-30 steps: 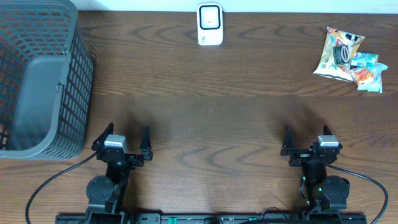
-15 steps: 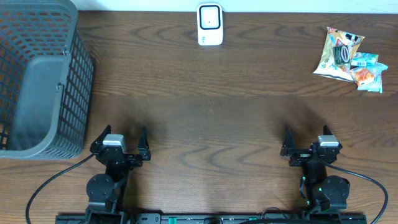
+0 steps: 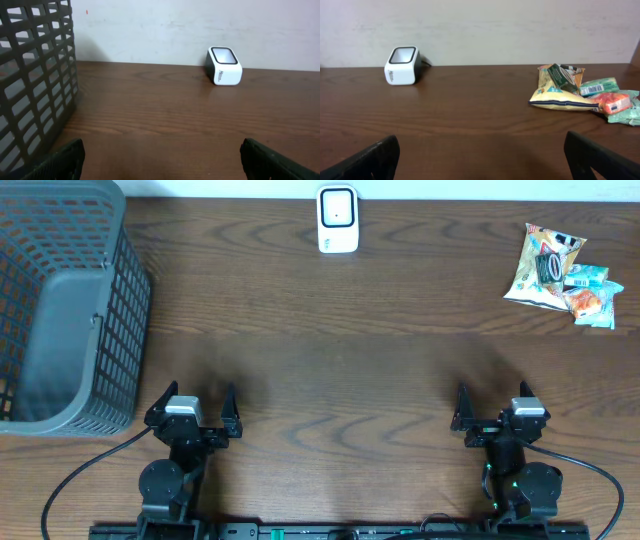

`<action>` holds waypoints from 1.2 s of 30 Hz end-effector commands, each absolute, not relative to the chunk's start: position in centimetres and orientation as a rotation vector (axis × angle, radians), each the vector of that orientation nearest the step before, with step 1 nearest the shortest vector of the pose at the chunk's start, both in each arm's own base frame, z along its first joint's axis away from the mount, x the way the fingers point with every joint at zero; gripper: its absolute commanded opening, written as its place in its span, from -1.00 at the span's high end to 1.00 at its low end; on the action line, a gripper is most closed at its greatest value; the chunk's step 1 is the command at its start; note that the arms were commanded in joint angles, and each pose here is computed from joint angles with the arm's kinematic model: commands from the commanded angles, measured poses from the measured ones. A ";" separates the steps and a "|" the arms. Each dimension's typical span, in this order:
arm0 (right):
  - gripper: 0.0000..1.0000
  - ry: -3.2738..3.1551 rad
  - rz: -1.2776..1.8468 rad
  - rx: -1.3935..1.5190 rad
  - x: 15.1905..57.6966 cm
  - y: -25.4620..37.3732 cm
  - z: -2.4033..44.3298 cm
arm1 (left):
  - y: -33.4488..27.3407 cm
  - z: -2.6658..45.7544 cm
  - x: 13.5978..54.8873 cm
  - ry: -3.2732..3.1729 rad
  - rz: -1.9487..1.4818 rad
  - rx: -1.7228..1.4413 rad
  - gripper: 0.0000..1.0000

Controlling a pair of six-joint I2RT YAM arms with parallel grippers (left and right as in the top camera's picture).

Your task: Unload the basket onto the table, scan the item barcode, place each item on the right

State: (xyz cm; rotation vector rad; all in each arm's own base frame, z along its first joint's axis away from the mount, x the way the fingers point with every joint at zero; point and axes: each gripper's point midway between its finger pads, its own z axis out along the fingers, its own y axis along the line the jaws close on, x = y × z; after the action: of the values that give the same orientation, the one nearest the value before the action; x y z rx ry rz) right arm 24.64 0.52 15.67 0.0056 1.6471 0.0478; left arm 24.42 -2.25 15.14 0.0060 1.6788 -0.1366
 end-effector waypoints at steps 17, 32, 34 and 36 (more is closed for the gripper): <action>-0.99 1.647 0.037 -0.002 24.6 0.5 15.6 | 0.6 13.5 24.3 1.731 0.018 -0.045 -0.95; -0.99 1.647 0.037 -0.002 24.6 0.5 15.6 | 1.8 13.6 24.3 1.726 0.077 -0.103 -0.96; -0.99 1.647 0.037 -0.002 24.6 0.5 15.6 | 1.9 13.6 24.3 1.725 0.079 -0.104 -0.96; -0.99 1.647 0.037 -0.002 24.6 0.5 15.6 | 1.7 13.6 24.3 1.727 0.072 -0.098 -0.96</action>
State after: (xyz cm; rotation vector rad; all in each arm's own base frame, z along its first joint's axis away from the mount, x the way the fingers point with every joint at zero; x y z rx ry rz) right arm 24.64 0.52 15.67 0.0056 1.6471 0.0478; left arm 24.45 0.83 15.36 -0.0675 1.6743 0.0222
